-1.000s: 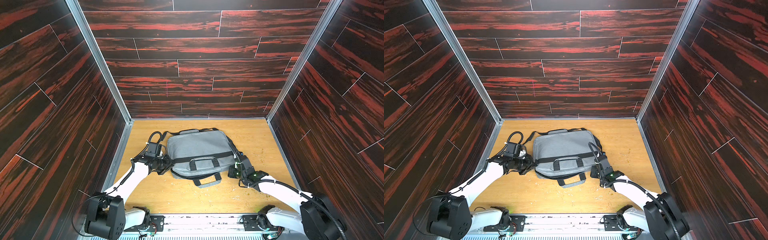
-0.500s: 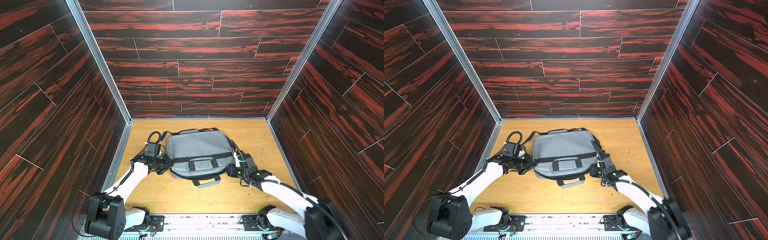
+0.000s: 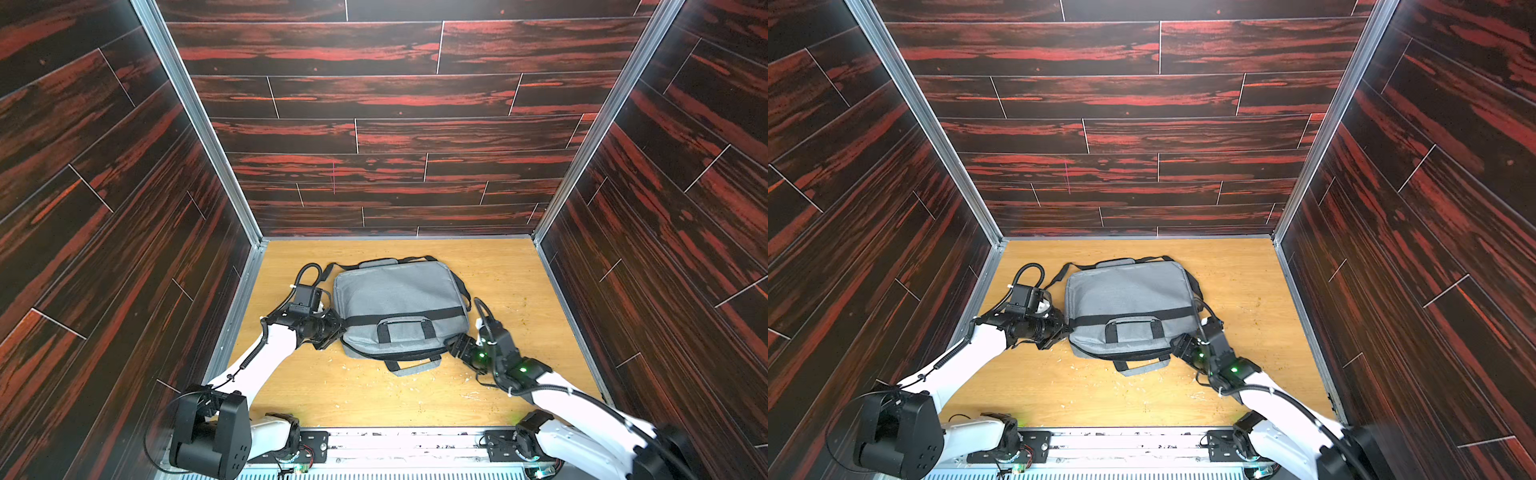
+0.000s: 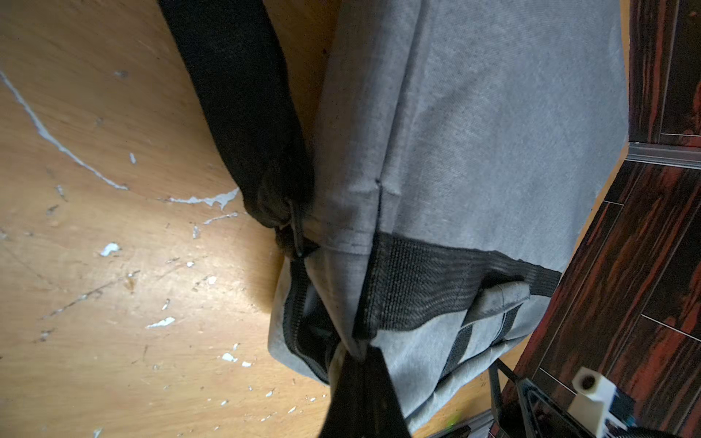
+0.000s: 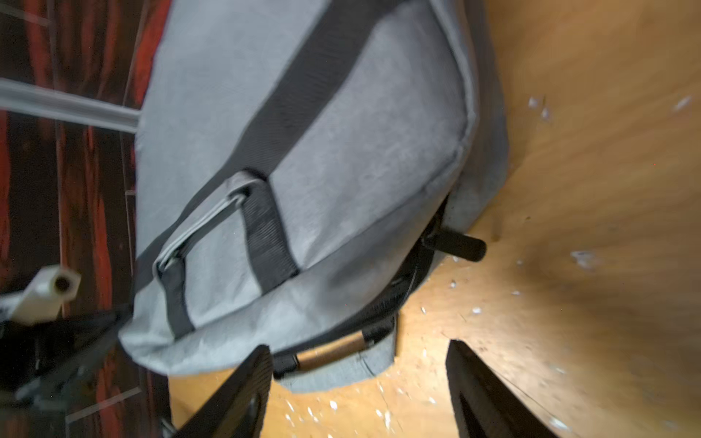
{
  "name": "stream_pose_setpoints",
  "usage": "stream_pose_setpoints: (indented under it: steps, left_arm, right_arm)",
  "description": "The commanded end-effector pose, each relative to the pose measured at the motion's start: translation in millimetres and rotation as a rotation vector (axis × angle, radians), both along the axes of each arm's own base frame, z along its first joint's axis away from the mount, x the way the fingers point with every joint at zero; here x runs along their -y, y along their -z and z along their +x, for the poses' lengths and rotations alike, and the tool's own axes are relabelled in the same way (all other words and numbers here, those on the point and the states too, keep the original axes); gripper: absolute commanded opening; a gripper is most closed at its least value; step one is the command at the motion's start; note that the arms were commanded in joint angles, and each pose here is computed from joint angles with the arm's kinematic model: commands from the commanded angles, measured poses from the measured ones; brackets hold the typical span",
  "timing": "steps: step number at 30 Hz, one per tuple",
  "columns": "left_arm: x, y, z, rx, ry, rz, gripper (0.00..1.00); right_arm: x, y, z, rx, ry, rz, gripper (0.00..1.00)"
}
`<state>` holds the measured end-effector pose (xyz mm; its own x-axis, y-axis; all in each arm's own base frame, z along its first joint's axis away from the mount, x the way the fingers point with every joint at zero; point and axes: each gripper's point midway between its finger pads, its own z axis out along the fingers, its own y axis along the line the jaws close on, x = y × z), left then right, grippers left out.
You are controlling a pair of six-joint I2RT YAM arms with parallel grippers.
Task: Open the zippered laptop bag and take out the laptop
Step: Adjust the zippered laptop bag at the center of the board.
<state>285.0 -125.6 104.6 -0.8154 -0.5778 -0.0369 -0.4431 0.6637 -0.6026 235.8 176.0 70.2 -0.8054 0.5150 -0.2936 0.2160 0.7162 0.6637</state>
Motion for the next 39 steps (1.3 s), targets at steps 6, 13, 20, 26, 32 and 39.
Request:
stream_pose_setpoints:
  steps: [6,13,20,26,32,39]
  left_arm:
    - [-1,4,-17,-0.015,0.004,-0.001,0.0]
    - [-4,7,-39,-0.031,-0.011,0.004,0.0]
    - [-3,6,-54,-0.005,-0.097,-0.02,0.0]
    - [12,14,-79,-0.035,-0.129,-0.051,0.0]
    - [29,8,-90,-0.022,-0.167,-0.071,0.0]
    - [53,11,-96,-0.026,-0.212,-0.108,0.0]
  right_arm:
    - [-17,2,38,-0.002,0.149,0.113,0.54]
    - [-26,9,51,-0.006,0.078,0.043,0.25]
    - [-43,-10,84,0.06,-0.022,0.0,0.1]
    - [-79,-16,123,0.098,-0.175,0.013,0.1]
    - [-121,-14,161,0.132,-0.334,0.009,0.1]
    - [-166,-9,200,0.14,-0.478,0.034,0.11]
